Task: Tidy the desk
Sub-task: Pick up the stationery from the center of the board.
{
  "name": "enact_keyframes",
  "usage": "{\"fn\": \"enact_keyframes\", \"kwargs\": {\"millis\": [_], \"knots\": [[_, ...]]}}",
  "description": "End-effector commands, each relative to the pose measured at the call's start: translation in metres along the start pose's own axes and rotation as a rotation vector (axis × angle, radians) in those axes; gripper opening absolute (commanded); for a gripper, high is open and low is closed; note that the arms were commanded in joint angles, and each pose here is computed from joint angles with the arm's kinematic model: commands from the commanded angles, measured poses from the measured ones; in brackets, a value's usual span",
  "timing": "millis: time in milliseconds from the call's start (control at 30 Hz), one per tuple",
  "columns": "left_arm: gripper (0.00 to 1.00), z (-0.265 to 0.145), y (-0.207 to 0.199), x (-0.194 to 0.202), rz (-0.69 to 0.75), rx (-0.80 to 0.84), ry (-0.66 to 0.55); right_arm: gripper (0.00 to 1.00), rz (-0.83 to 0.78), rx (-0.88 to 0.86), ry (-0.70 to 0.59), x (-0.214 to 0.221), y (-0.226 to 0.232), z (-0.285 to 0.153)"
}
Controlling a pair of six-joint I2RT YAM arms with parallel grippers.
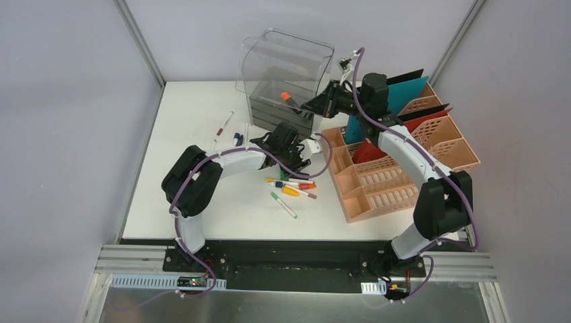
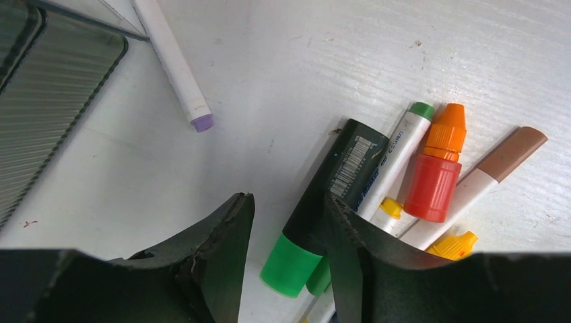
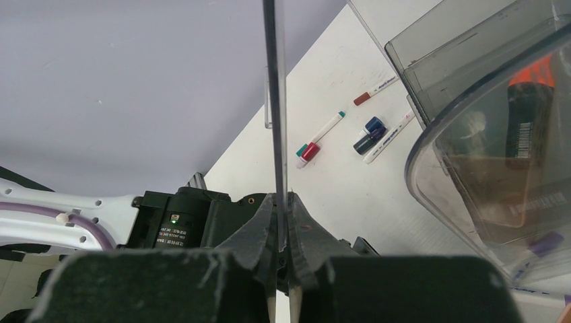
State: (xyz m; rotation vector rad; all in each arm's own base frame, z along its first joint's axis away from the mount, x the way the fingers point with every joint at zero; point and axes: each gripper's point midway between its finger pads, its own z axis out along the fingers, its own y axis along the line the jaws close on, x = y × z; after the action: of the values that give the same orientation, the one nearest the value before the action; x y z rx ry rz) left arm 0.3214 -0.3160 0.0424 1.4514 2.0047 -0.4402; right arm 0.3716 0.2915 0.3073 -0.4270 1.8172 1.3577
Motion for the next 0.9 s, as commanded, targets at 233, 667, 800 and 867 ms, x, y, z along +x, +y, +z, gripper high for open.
{"fn": "enact_keyframes", "kwargs": {"millis": [233, 667, 800, 867], "knots": [[0.46, -0.006, -0.003, -0.004, 0.021, 0.009, 0.006, 0.05, -0.061, -0.051, -0.05, -0.02, 0.027, -0.011], [0.45, -0.008, -0.008, 0.004, 0.036, 0.039, 0.045, 0.05, -0.066, -0.053, -0.053, -0.02, 0.029, -0.012], [0.44, -0.002, -0.004, 0.009, 0.039, 0.022, 0.075, 0.05, -0.067, -0.051, -0.055, -0.021, 0.029, -0.013], [0.44, 0.0, -0.003, 0.011, 0.04, 0.015, 0.089, 0.05, -0.066, -0.051, -0.054, -0.02, 0.029, -0.012]]}}
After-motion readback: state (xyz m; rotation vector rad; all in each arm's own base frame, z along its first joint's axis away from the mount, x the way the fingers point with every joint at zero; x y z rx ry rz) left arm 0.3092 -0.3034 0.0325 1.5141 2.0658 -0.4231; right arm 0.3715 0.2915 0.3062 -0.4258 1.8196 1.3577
